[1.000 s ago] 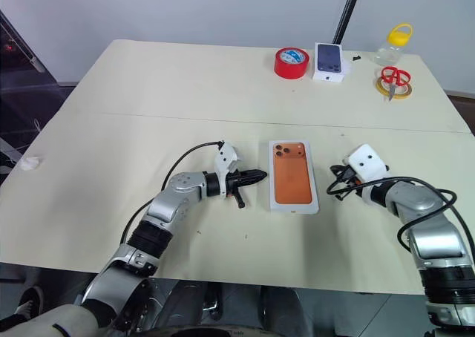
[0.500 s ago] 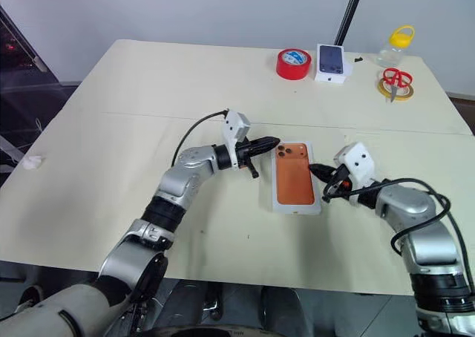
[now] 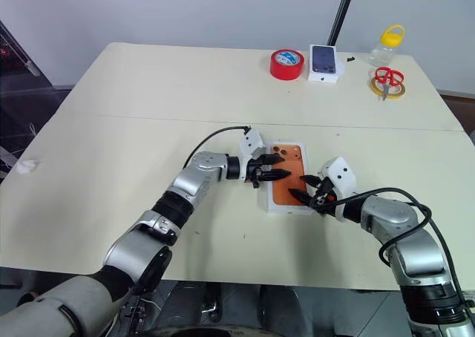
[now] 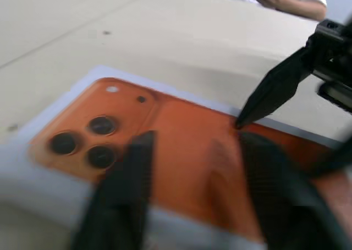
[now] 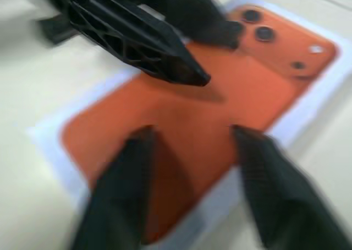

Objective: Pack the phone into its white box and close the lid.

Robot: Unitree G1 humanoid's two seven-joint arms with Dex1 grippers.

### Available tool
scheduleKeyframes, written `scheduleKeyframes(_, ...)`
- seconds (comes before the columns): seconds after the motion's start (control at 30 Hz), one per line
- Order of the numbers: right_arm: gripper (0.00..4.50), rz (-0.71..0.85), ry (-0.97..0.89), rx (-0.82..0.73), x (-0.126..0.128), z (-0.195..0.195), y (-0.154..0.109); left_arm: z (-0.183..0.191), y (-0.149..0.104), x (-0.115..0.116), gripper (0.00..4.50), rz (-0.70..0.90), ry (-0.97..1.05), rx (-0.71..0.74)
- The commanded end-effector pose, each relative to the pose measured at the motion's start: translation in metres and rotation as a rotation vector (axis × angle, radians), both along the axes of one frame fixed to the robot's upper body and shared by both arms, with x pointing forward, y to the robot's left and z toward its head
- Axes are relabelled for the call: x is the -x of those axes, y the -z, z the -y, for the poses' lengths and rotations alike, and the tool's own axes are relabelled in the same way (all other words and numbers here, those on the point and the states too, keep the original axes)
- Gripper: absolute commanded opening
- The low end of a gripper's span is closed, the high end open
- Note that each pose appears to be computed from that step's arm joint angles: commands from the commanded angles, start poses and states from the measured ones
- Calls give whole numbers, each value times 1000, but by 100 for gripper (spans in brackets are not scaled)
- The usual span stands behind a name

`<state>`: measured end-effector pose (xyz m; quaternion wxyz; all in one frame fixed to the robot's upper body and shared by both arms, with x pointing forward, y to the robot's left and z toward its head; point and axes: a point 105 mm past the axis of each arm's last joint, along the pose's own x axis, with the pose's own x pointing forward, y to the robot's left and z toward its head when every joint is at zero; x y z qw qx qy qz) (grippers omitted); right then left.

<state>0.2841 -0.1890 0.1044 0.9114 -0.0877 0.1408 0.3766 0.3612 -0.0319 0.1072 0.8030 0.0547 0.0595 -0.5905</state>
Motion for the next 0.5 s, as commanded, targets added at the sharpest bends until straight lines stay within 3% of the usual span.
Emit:
scheduleKeyframes(0.03,450,112,23,-53,-5,16,-33,-40,-27,-10,445,127,-90,40)
scheduleKeyframes(0.23,450,155,3,-28,2,40,-46,-113,-46,-6,448,123,-222,25)
scheduleKeyframes(0.5,450,106,30,13,10,70,-41,-204,-36,28,448,68,-350,-23)
